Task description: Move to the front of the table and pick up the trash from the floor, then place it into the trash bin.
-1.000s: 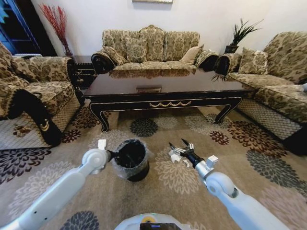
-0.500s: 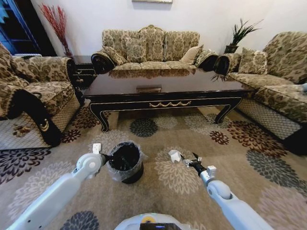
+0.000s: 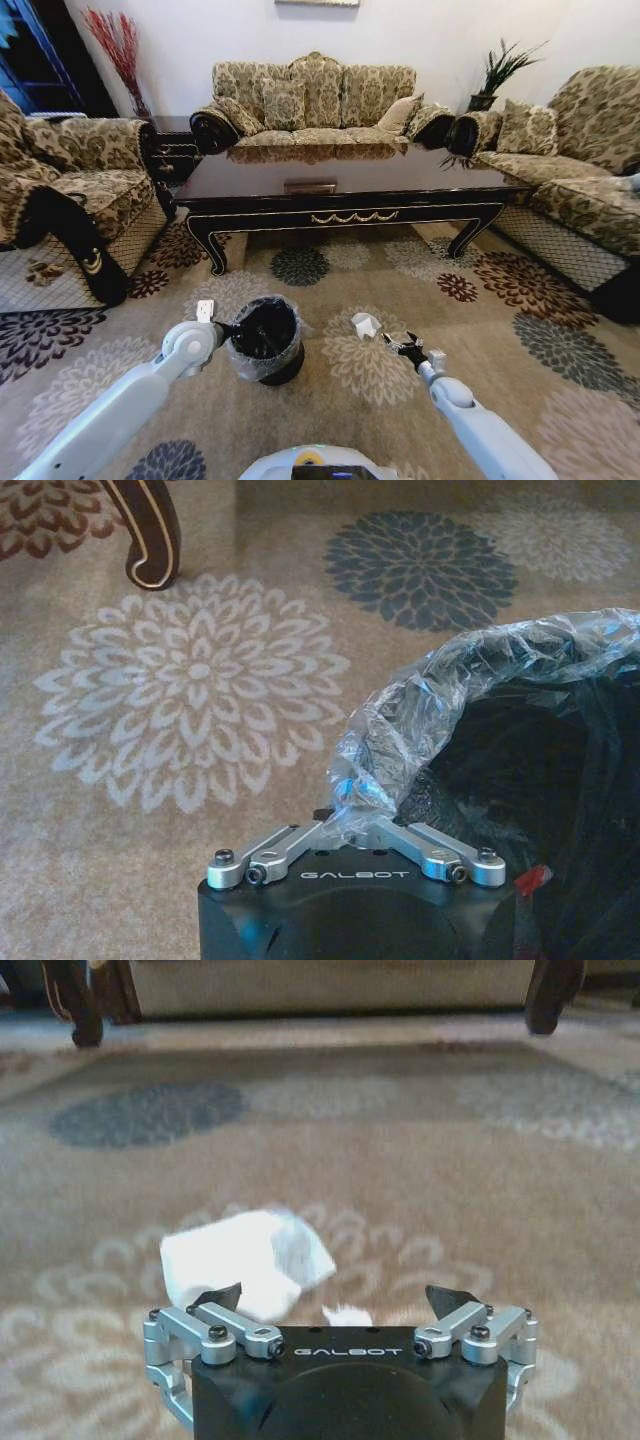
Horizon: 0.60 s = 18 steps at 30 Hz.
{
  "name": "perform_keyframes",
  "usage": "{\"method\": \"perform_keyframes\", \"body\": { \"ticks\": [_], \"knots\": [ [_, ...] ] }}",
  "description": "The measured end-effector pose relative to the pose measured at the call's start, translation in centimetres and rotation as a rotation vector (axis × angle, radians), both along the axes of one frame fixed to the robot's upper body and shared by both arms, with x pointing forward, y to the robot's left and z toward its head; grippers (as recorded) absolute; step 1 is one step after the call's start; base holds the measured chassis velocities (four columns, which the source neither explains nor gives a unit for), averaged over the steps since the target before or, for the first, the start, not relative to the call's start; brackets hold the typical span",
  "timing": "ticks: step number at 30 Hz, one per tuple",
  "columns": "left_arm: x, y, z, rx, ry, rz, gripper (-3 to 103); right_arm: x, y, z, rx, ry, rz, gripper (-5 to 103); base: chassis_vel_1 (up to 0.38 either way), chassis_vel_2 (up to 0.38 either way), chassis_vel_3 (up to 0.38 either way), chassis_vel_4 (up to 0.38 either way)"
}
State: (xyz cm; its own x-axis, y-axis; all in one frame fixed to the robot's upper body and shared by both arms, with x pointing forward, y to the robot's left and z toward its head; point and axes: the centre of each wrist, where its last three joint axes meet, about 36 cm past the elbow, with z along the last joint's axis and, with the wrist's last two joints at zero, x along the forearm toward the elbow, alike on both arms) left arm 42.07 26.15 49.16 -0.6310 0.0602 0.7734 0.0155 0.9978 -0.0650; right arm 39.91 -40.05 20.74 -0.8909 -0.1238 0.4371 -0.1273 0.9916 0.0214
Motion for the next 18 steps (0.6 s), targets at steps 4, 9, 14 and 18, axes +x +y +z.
{"method": "perform_keyframes", "body": {
  "ticks": [4,9,14,18],
  "knots": [
    [-0.2,-0.2,0.2,-0.003,0.002,-0.005,2,0.4,-0.3,-1.2,-0.007,0.023,-0.004,103,0.0,0.0,0.0,0.0],
    [-0.2,-0.1,0.2,0.003,0.004,-0.004,2,0.7,-0.5,-2.4,-0.009,0.046,-0.008,97,0.0,0.0,0.0,0.0],
    [-0.3,-0.2,0.1,0.002,0.008,-0.005,2,1.0,-0.3,-3.2,-0.009,0.061,-0.011,96,0.0,0.0,0.0,0.0],
    [-0.4,-0.4,0.1,0.0,0.008,-0.005,2,1.3,-0.1,-4.4,-0.017,0.079,-0.014,83,0.0,0.0,0.0,0.0]
  ]
}}
